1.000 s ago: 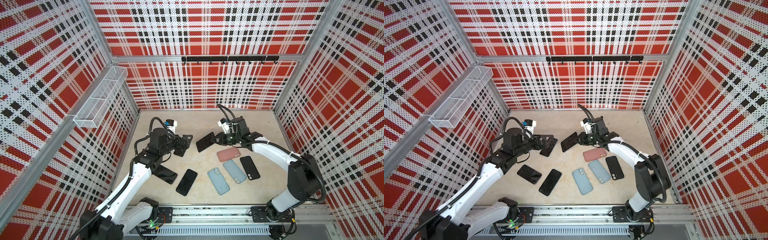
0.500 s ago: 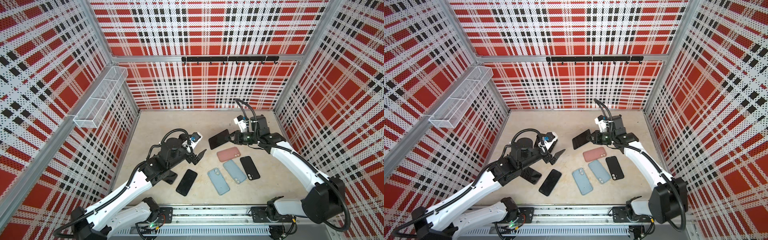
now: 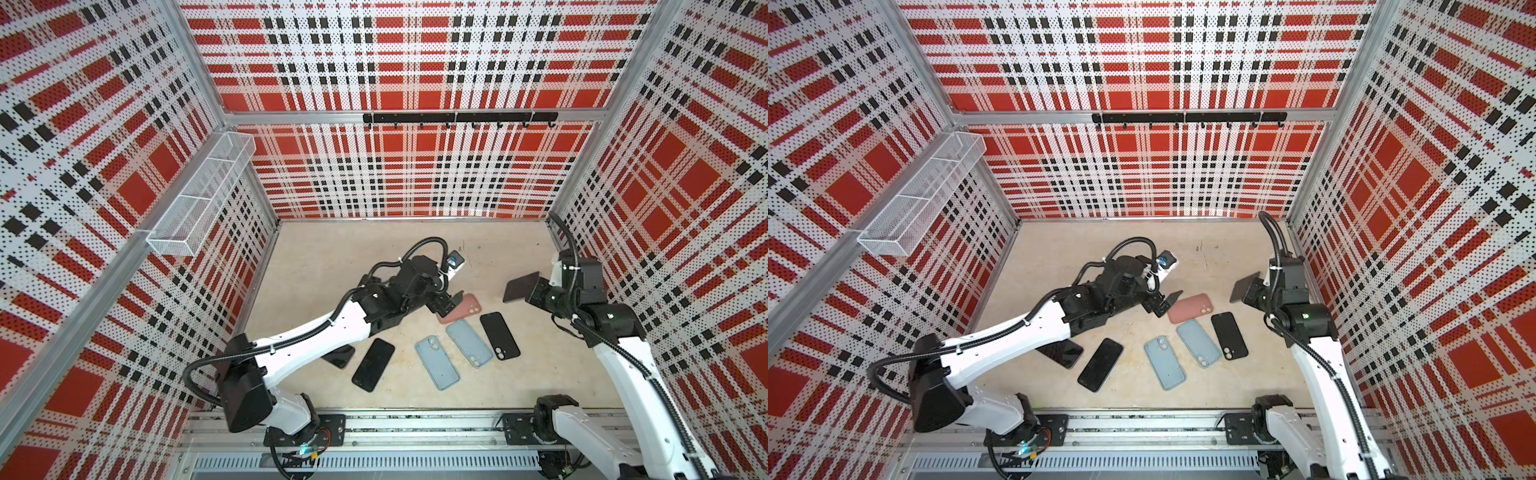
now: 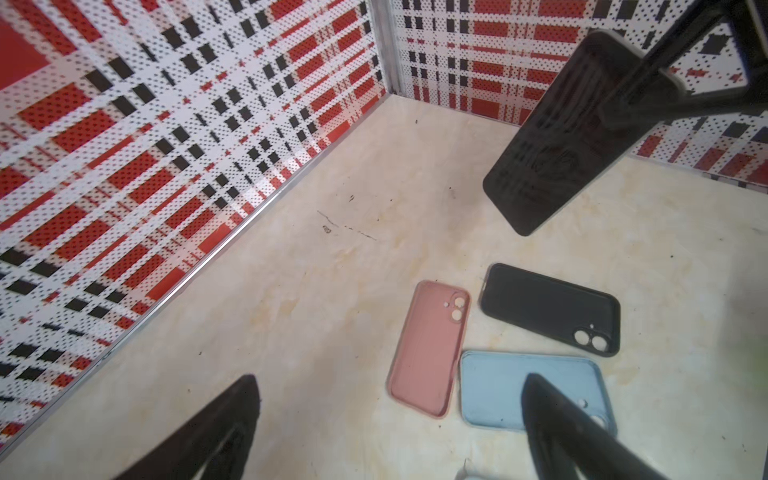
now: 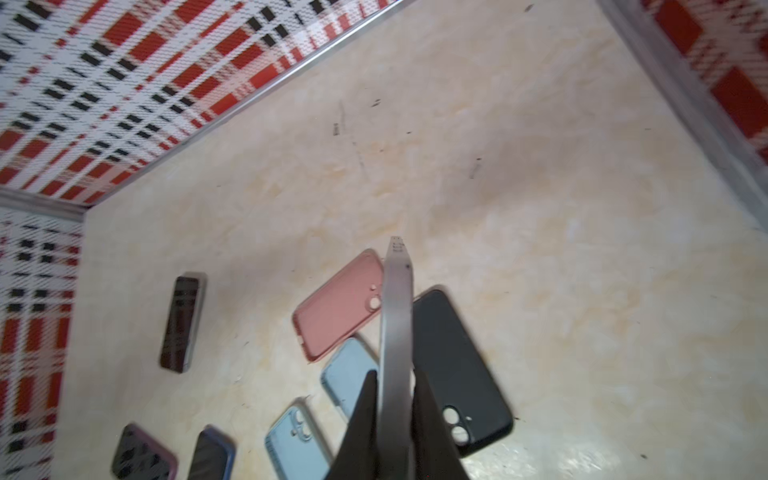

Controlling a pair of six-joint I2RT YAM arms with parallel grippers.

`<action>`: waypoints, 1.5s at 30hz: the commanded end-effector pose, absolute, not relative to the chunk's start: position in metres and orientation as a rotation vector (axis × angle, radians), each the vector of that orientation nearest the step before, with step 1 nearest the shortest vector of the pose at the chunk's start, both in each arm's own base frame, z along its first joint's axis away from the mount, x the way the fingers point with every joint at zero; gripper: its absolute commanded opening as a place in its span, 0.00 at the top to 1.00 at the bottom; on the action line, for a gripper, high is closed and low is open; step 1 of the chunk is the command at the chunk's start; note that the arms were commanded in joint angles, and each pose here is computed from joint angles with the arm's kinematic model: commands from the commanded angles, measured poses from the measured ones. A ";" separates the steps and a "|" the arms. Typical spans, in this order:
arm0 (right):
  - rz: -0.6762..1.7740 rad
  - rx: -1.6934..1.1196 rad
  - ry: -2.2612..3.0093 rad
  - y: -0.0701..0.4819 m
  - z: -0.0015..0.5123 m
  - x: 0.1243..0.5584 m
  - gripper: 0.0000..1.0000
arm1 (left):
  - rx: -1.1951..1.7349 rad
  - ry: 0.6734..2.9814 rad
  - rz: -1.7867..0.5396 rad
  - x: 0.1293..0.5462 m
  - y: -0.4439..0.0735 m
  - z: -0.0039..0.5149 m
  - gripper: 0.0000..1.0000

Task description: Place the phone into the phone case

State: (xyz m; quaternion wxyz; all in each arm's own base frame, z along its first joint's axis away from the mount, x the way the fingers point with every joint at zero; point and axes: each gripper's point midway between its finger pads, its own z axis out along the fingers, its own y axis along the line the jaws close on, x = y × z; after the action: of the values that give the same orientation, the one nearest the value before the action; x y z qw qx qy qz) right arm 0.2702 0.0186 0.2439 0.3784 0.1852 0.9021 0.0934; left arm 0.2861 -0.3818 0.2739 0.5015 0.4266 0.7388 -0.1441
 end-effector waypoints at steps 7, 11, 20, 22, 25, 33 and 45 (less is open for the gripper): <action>-0.081 0.611 2.158 -0.036 0.271 0.243 1.00 | 1.307 1.943 -0.443 0.282 -0.479 0.195 0.06; -0.115 0.638 2.144 -0.043 0.272 0.230 1.00 | 1.345 1.999 -0.428 0.296 -0.507 0.160 0.11; -0.143 0.669 2.159 -0.048 0.257 0.213 1.00 | 1.396 2.052 -0.492 0.310 -0.550 0.101 0.26; -0.137 0.671 2.164 -0.047 0.255 0.212 1.00 | 1.402 2.058 -0.499 0.310 -0.557 0.092 0.28; -0.130 0.671 2.167 -0.046 0.253 0.212 1.00 | 1.405 2.065 -0.522 0.311 -0.567 0.080 0.33; -0.131 0.668 2.168 -0.046 0.251 0.211 1.00 | 1.433 2.133 -0.472 0.313 -0.561 0.049 0.45; -0.105 0.665 2.170 -0.043 0.247 0.214 1.00 | 1.488 2.179 -0.394 0.314 -0.550 0.015 0.54</action>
State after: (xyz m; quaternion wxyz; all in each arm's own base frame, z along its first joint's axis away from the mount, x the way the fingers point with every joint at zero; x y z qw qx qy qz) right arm 0.2060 -0.0422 0.2337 0.3881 0.2571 0.8834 -0.0535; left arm 0.3132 -0.5565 0.0399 0.2558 0.5372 0.7874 -0.1612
